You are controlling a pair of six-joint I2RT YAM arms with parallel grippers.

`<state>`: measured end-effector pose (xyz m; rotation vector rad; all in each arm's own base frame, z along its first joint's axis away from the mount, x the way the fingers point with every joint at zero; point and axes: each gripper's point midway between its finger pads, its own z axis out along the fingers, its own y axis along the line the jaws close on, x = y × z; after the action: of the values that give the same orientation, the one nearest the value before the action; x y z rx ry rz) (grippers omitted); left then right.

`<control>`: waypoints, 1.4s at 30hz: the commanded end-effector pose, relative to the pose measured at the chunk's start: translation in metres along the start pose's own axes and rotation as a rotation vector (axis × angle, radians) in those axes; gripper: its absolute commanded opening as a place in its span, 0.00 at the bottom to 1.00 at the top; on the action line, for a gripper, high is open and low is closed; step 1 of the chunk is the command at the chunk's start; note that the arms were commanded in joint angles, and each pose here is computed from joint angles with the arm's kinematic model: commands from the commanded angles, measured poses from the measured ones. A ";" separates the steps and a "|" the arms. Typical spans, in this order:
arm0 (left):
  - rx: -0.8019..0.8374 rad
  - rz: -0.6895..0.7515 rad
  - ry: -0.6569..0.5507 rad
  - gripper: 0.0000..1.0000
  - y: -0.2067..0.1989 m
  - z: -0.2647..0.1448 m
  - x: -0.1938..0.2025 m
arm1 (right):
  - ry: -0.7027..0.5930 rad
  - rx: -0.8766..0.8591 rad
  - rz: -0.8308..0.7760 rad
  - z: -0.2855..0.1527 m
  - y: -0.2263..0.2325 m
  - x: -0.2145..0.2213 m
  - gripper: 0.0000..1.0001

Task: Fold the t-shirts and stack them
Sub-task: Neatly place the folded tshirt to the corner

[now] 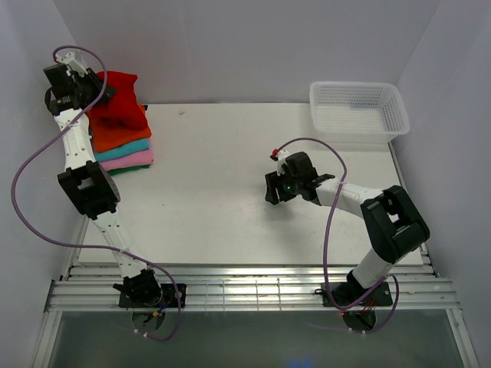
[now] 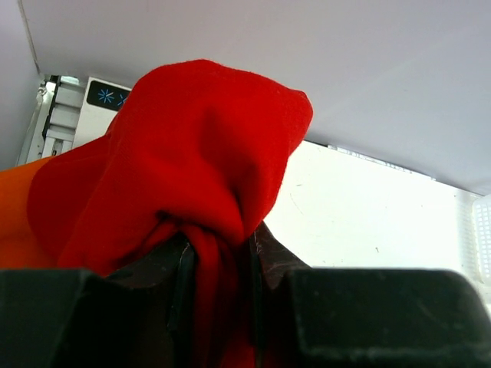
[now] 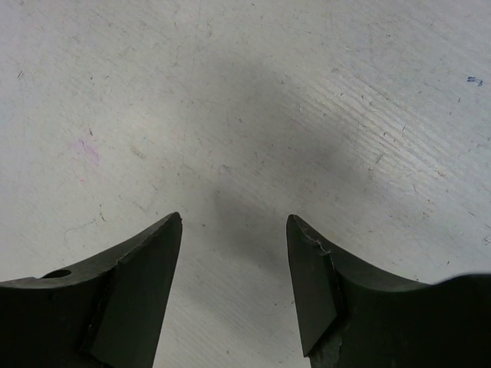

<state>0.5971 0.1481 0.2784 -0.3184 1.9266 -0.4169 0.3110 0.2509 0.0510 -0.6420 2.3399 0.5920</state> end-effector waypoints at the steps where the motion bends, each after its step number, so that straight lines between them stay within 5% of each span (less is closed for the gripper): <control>1: 0.073 0.063 -0.110 0.02 -0.036 -0.024 -0.045 | 0.005 -0.018 0.000 0.005 0.006 0.003 0.63; 12: -0.091 0.063 -0.038 0.01 0.011 -0.012 -0.002 | 0.026 -0.038 -0.008 0.010 0.015 0.009 0.63; 20: -0.434 0.060 -0.022 0.04 0.080 -0.021 0.023 | 0.028 -0.051 -0.017 0.010 0.021 0.010 0.62; 30: -0.570 0.062 -0.128 0.45 0.097 -0.026 -0.012 | 0.039 -0.053 -0.022 0.009 0.021 0.015 0.62; 31: -0.578 0.065 -0.134 0.69 0.097 -0.027 -0.014 | 0.040 -0.059 -0.023 0.008 0.022 0.015 0.63; 34: -0.605 0.076 -0.174 0.71 0.092 -0.034 -0.028 | 0.028 -0.080 -0.028 0.005 0.027 0.010 0.63; 35: -0.618 0.077 -0.199 0.98 0.088 -0.041 -0.037 | 0.020 -0.084 -0.025 0.002 0.029 0.007 0.63; 40: -0.776 0.104 -0.425 0.98 0.049 -0.099 -0.098 | -0.001 -0.103 -0.034 -0.010 0.037 -0.007 0.70; 42: -0.816 0.107 -0.634 0.98 0.015 -0.161 -0.147 | -0.035 -0.113 -0.046 -0.021 0.044 -0.018 0.72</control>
<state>0.5678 0.2560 0.2619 -0.7247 1.8372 0.4085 0.2877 0.2672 0.0481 -0.7186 2.3639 0.6543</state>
